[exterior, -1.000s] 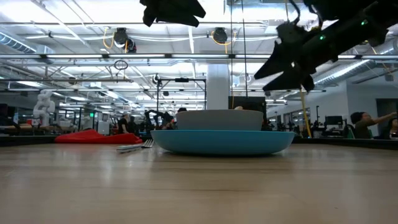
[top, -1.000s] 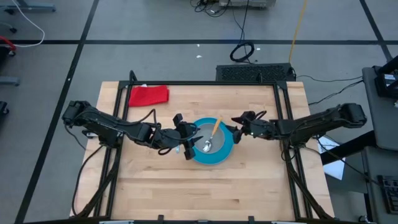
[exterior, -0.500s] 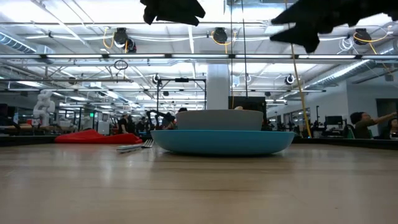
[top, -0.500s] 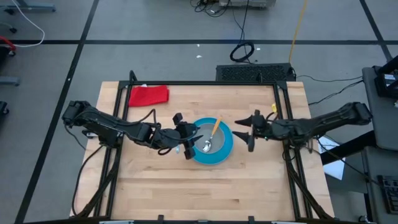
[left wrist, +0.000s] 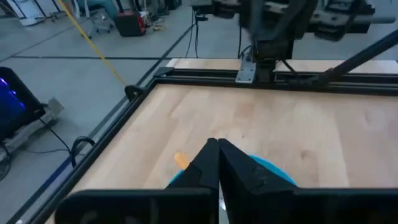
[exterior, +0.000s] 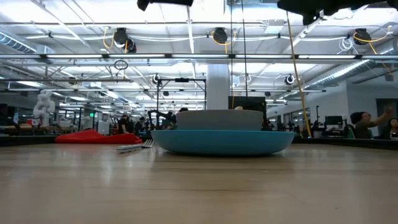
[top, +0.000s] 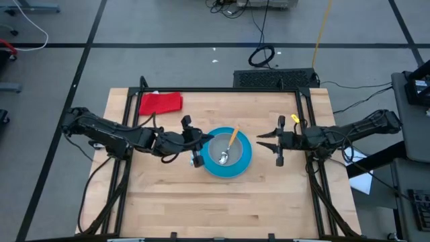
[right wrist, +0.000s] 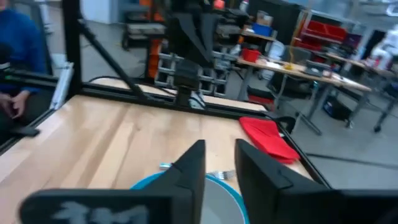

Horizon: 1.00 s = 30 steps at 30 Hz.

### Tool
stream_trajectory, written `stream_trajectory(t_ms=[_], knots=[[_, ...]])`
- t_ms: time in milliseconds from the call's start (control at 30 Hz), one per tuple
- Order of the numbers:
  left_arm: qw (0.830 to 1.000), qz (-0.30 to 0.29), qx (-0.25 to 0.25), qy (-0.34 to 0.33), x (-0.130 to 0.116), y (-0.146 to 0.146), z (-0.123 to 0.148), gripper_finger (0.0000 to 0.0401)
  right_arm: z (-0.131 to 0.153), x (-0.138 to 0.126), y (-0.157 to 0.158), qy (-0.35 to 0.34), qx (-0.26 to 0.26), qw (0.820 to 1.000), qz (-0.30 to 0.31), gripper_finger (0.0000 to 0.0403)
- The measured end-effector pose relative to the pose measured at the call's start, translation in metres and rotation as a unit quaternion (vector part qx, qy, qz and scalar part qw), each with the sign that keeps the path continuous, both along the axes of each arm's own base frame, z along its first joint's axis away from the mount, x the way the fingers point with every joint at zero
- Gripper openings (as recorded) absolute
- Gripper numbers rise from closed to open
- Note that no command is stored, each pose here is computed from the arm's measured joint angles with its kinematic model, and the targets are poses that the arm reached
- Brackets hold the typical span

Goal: Set table place
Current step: Return to Home Position

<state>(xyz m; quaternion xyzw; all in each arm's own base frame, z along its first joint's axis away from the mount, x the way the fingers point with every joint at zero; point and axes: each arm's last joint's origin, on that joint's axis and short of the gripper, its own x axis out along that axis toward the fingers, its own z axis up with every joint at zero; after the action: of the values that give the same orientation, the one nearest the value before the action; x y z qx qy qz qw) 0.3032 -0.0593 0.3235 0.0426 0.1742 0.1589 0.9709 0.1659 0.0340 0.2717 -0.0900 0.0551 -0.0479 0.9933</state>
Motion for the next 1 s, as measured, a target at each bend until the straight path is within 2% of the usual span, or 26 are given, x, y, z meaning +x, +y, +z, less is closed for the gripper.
stream_trajectory(t_ms=[167,300,600,767,1000], knots=[[1.000,0.001,0.002,-0.002,-0.004,0.001,-0.014,0.0017,0.001,-0.002,0.000,0.001,-0.011,1.000,0.018,0.0034],[1.000,-0.013,-0.004,-0.018,-0.009,0.002,-0.028,0.0007,0.000,-0.002,0.000,0.003,-0.020,1.000,0.019,0.0004],[0.992,-0.099,0.002,-0.078,-0.035,0.009,-0.049,0.0015,-0.015,-0.005,-0.001,0.008,-0.024,1.000,0.019,0.0001],[0.989,-0.098,-0.005,-0.107,-0.058,0.020,-0.068,0.0003,-0.029,-0.007,-0.001,0.019,-0.023,0.999,0.018,0.0001],[0.987,-0.097,-0.021,-0.128,-0.089,0.030,-0.101,0.0012,-0.064,-0.013,-0.003,-0.007,-0.030,0.999,0.019,0.0000]])
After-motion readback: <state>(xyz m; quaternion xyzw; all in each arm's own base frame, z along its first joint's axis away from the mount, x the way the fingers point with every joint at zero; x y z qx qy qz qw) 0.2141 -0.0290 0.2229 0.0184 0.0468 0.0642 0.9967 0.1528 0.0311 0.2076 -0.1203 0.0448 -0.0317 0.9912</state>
